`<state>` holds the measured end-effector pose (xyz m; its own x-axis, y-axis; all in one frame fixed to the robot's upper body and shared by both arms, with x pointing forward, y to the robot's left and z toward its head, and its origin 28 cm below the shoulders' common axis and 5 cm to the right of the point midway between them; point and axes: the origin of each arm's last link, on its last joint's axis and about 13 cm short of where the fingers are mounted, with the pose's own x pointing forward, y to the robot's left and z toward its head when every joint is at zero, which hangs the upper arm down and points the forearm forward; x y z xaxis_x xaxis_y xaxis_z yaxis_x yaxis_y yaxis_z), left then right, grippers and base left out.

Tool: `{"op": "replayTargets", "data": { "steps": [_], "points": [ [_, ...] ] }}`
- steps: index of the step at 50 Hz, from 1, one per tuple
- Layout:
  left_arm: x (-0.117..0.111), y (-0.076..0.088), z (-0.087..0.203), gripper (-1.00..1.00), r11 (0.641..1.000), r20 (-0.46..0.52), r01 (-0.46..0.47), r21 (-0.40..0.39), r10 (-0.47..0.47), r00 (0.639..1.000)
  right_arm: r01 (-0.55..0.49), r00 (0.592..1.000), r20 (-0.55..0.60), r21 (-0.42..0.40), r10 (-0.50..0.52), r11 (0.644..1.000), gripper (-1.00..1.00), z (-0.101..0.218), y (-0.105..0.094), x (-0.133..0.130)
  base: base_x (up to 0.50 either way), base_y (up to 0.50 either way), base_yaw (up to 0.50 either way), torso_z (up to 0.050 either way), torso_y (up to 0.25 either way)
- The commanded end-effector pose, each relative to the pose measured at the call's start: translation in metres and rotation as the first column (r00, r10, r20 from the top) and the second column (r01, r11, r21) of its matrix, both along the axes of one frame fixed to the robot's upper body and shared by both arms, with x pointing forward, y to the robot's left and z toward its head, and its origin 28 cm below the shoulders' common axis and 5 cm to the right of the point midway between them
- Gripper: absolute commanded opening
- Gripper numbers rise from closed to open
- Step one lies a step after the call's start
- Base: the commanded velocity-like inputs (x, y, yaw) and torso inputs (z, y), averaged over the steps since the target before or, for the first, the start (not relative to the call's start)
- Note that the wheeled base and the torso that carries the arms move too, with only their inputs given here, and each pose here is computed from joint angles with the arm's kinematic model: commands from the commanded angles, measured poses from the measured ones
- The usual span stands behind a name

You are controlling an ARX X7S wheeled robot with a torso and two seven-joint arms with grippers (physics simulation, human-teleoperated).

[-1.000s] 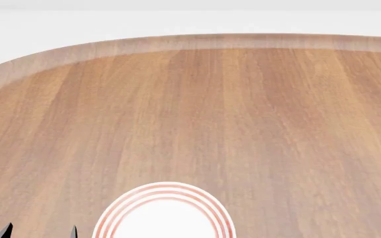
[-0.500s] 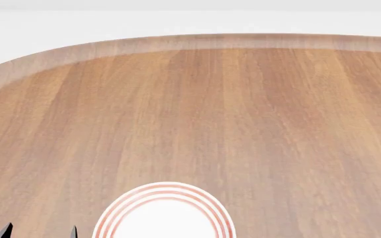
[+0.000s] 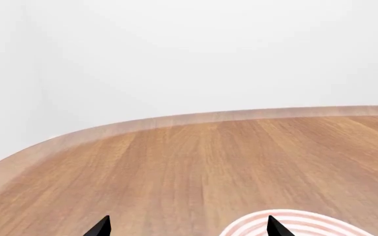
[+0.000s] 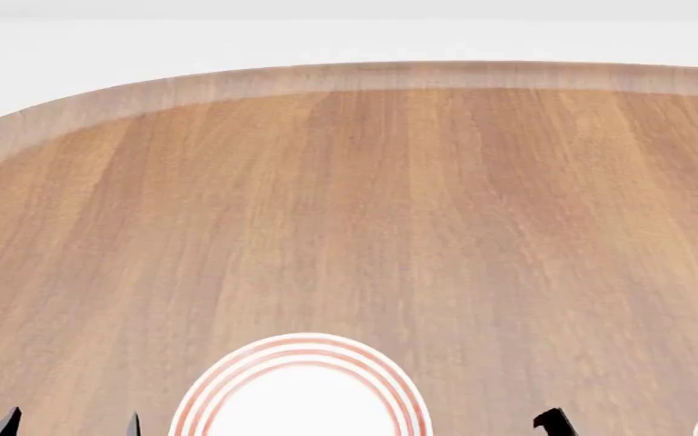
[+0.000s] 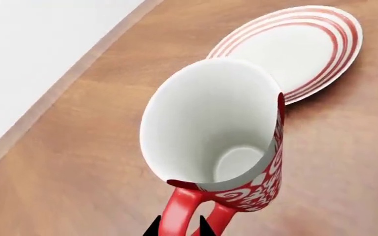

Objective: Put the red mug on the left plate.

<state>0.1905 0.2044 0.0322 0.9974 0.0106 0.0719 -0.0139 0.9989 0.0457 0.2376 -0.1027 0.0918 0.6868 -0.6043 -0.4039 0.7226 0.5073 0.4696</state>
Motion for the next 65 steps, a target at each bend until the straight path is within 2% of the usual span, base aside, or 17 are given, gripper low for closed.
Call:
{"op": "replayTargets", "data": {
  "steps": [1,10,13,19,24,27,31,32,38,40,44,45,46,49,55,63,65],
  "points": [
    [-0.001,0.001,0.001,1.0,1.0,0.005,0.001,-0.002,-0.001,1.0,-0.159,0.975,0.14,-0.108,0.173,0.981,-1.0,0.019,0.022,-0.016,0.0,0.0,0.0,0.0,0.0],
    [0.0,0.001,0.001,1.0,1.0,0.006,-0.001,-0.003,0.001,1.0,-0.265,0.927,0.221,-0.182,0.302,0.947,-1.0,0.031,0.033,-0.026,0.0,0.0,0.0,0.0,0.0],
    [0.0,0.001,0.001,1.0,1.0,0.005,-0.003,-0.003,0.003,1.0,-0.329,0.883,0.272,-0.224,0.383,0.917,-1.0,0.034,0.039,-0.032,0.0,0.0,0.0,0.0,0.0],
    [0.0,0.002,0.001,1.0,1.0,0.006,-0.005,-0.007,0.005,1.0,-0.408,0.831,0.292,-0.261,0.474,0.875,-1.0,0.037,0.048,-0.038,0.0,0.0,0.0,0.0,0.0],
    [-0.001,0.002,0.002,1.0,1.0,0.007,-0.006,-0.006,0.006,1.0,-0.517,0.74,0.307,-0.31,0.599,0.798,-1.0,0.032,0.056,-0.041,0.0,0.0,0.0,0.0,0.0],
    [-0.001,0.002,0.002,1.0,1.0,0.007,-0.007,-0.006,0.007,1.0,-0.555,0.719,0.289,-0.307,0.632,0.773,-1.0,0.028,0.058,-0.039,0.0,0.0,0.0,0.0,0.0],
    [-0.001,0.002,0.002,1.0,1.0,0.008,-0.007,-0.006,0.007,1.0,-0.639,0.639,0.301,-0.307,0.708,0.706,-1.0,0.024,0.06,-0.037,0.0,0.0,0.0,0.0,0.0],
    [-0.001,0.002,0.002,1.0,1.0,0.008,-0.008,-0.006,0.008,1.0,-0.665,0.611,0.281,-0.325,0.74,0.672,-1.0,0.021,0.061,-0.035,0.0,0.0,0.0,0.0,0.01],
    [-0.001,0.002,0.002,1.0,1.0,0.009,-0.008,-0.005,0.008,1.0,-0.712,0.546,0.241,-0.37,0.802,0.596,-1.0,0.013,0.065,-0.033,0.0,0.0,0.0,0.0,0.0],
    [-0.001,0.002,0.002,1.0,1.0,0.009,-0.007,-0.005,0.007,1.0,-0.732,0.496,0.189,-0.434,0.848,0.525,-1.0,0.008,0.067,-0.031,0.0,0.0,0.0,0.0,0.0],
    [-0.001,0.002,0.002,1.0,1.0,0.01,-0.009,-0.006,0.009,1.0,-0.761,0.462,0.182,-0.42,0.868,0.494,-1.0,0.01,0.069,-0.025,0.0,0.0,0.0,0.0,0.0],
    [-0.001,0.002,0.002,1.0,1.0,0.01,-0.009,-0.006,0.009,1.0,-0.77,0.467,0.159,-0.411,0.87,0.489,-1.0,0.01,0.069,-0.024,0.0,0.0,0.0,0.0,0.0],
    [-0.001,0.002,0.002,1.0,1.0,0.011,-0.01,-0.007,0.011,1.0,-0.785,0.45,0.139,-0.408,0.882,0.465,-1.0,0.011,0.068,-0.019,0.0,0.0,0.0,0.0,0.0],
    [-0.001,0.002,0.002,1.0,1.0,0.011,-0.011,-0.007,0.011,1.0,-0.784,0.456,0.153,-0.397,0.876,0.478,-1.0,0.011,0.067,-0.013,0.0,0.0,0.0,0.0,0.0],
    [-0.001,0.002,0.002,1.0,1.0,0.012,-0.011,-0.007,0.011,1.0,-0.801,0.431,0.091,-0.421,0.898,0.427,-1.0,0.007,0.069,-0.003,0.0,0.0,0.0,0.0,0.0],
    [-0.001,0.003,0.002,1.0,1.0,0.012,-0.014,-0.007,0.014,1.0,-0.823,0.413,0.065,-0.401,0.908,0.403,-1.0,0.002,0.073,0.004,0.0,0.0,0.0,0.0,0.0],
    [-0.001,0.004,0.003,1.0,1.0,0.012,-0.015,-0.009,0.015,1.0,-0.842,0.395,0.065,-0.374,0.916,0.39,-1.0,-0.002,0.075,0.005,0.0,0.0,0.0,0.0,0.0]
  ]
}}
